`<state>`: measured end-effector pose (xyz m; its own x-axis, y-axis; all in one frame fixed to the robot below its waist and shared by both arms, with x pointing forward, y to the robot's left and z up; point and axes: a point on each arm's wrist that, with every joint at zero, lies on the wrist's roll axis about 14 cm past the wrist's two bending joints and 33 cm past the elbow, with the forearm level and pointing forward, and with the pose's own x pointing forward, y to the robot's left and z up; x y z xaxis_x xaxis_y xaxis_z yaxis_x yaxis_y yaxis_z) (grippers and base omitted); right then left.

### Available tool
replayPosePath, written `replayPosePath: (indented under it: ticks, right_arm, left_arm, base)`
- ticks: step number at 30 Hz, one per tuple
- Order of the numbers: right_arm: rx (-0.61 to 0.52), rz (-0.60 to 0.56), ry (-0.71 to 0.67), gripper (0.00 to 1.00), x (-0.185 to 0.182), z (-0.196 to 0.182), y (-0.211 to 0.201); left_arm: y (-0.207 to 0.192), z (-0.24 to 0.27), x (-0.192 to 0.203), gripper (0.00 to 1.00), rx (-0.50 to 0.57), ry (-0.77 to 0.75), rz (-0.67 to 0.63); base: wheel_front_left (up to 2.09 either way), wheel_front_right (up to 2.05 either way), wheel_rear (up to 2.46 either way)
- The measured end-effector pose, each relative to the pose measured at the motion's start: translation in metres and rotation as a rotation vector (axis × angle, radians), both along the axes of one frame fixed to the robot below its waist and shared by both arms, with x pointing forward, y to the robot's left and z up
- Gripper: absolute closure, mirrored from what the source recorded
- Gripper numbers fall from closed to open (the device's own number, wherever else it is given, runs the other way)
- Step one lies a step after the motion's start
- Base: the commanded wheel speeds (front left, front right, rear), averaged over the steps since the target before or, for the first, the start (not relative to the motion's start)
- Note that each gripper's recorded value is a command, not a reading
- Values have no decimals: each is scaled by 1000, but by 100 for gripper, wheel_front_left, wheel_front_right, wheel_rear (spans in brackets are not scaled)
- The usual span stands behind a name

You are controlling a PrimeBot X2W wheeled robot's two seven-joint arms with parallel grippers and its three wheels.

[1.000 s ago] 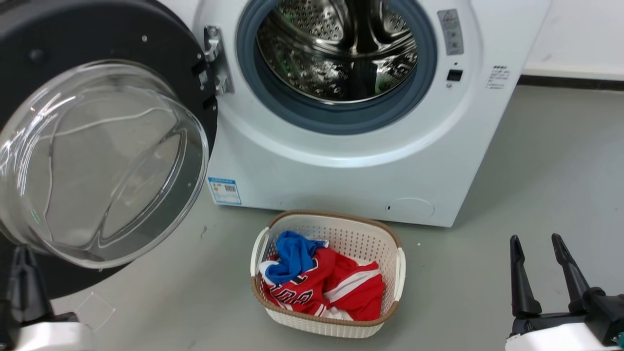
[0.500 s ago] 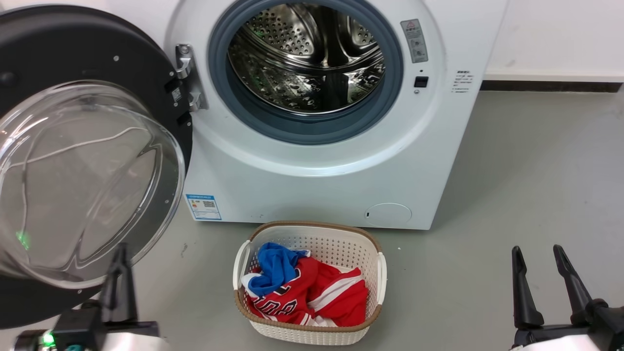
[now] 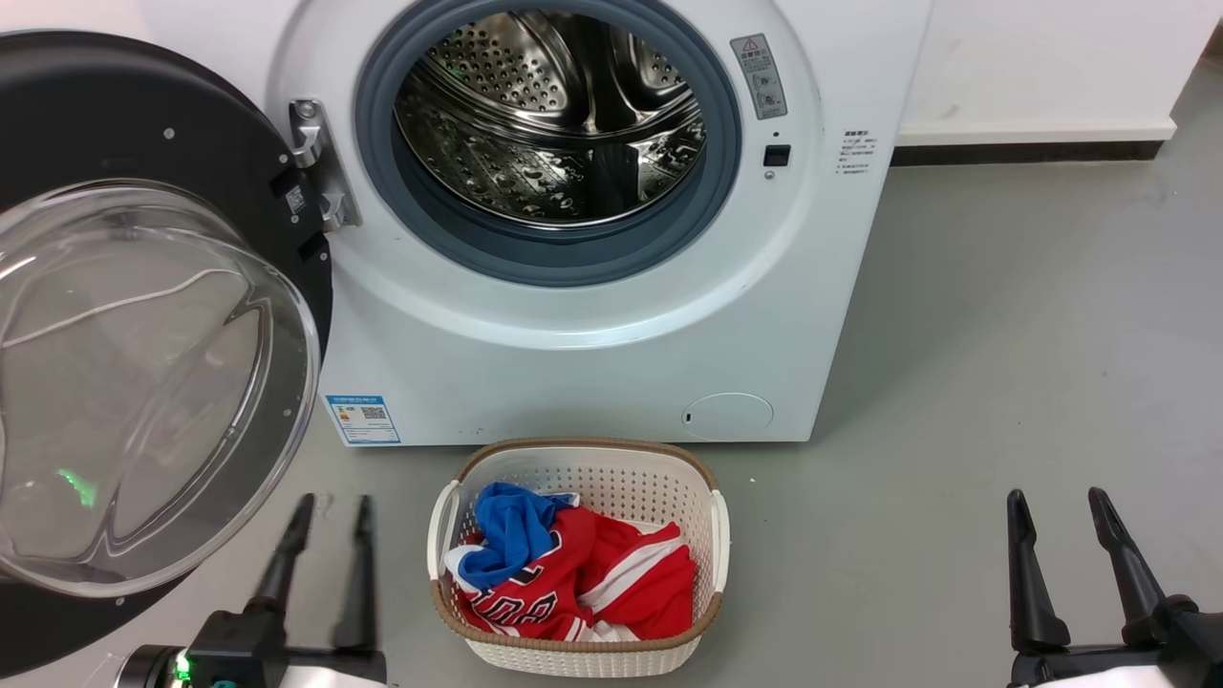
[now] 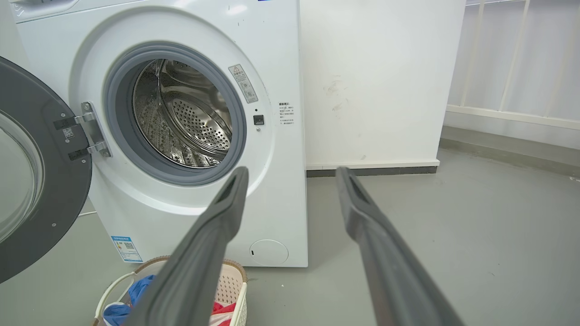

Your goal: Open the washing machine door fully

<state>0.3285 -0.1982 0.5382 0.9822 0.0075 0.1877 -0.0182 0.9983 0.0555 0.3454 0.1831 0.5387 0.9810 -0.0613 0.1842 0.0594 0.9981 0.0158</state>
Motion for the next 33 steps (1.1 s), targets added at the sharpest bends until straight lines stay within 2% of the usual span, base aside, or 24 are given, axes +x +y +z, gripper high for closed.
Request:
replayPosePath:
  ticks: [17,18,23,33]
  right_arm:
    - [10,-7,5,0,-1,-2,-2]
    - [10,-7,8,100,-1,-3,-2]
    - [24,-9,68,100,-5,-21,-2]
    - [231,-17,105,100,-3,-31,-6]
  left_arm:
    - [-5,-11,1,0,3,34,-4]
    - [-4,-12,1,100,2,39,-1]
    - [-4,-36,-5,100,-11,119,3]
    - [7,-46,-2,100,-214,173,37]
  base:
    - [0,0,0]
    - [0,0,0]
    - [0,0,0]
    - [0,0,0]
